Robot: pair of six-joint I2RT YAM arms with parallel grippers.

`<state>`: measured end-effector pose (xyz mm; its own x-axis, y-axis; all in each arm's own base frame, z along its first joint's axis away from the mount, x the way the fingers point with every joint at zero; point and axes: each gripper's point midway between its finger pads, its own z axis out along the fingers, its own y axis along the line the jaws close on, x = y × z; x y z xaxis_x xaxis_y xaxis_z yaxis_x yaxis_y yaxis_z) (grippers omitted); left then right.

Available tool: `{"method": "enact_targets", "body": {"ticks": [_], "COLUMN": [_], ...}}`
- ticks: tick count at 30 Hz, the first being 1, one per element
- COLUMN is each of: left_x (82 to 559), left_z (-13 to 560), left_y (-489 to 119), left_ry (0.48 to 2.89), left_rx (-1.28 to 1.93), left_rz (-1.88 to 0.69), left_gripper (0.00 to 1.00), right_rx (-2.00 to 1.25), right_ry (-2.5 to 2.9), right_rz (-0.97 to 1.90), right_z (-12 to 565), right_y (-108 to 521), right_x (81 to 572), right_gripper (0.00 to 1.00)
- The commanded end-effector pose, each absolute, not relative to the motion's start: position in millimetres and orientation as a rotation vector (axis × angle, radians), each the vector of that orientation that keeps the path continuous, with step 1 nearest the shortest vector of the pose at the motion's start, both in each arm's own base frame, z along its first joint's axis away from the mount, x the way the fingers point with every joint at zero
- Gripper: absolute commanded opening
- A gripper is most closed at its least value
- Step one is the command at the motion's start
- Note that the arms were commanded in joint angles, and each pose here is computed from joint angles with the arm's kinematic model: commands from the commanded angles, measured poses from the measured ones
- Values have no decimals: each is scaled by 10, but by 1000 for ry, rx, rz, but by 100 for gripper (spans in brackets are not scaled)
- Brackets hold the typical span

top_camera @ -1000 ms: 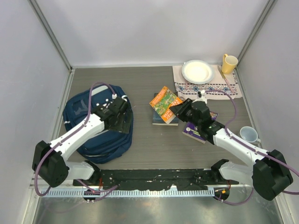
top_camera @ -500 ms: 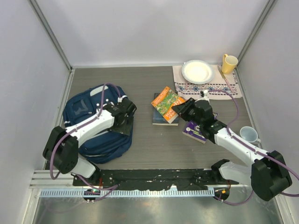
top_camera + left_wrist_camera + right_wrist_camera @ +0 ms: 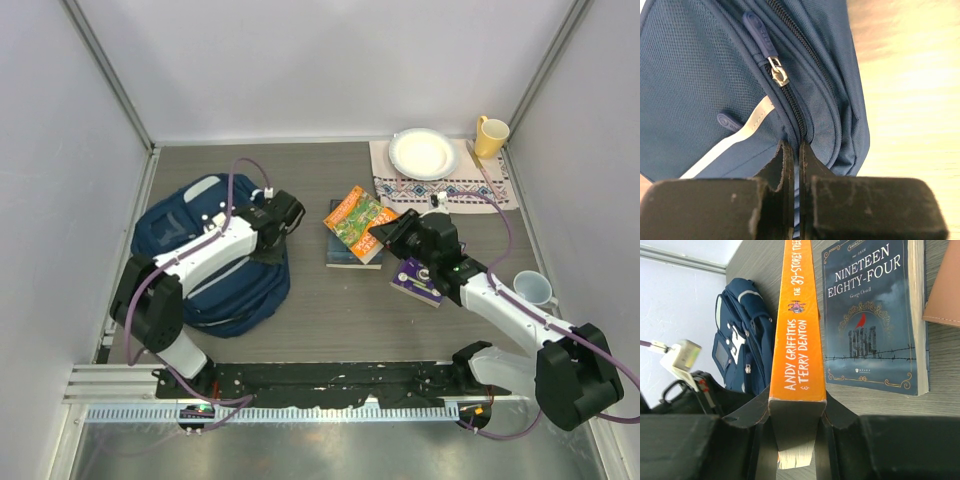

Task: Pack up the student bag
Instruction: Adjust the student bag at the center of the board, then place the book in the student bag.

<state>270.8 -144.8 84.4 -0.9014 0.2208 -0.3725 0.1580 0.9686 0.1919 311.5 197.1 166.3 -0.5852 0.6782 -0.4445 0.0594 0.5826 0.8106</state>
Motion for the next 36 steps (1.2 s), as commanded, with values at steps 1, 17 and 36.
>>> {"method": "enact_targets", "body": {"ticks": [1,17,36], "left_x": [3155,2711,2307], "left_z": [1323,1352,936], "left_y": [-1876,-1919,-1842], "left_ry": [2571,2599,2770], "left_rx": [219,343,453], "left_rz": [-2,-229,-253], "left_gripper": [0,70,54], "right_rx": [543,520,513], "right_ry": [1910,1952,1964], "right_rz": [1069,1066,1093], "right_z": [1997,1897,1889], "right_y": [1992,2012,2054], "right_x": [3195,3162,3166], "right_gripper": [2,3,3]}}
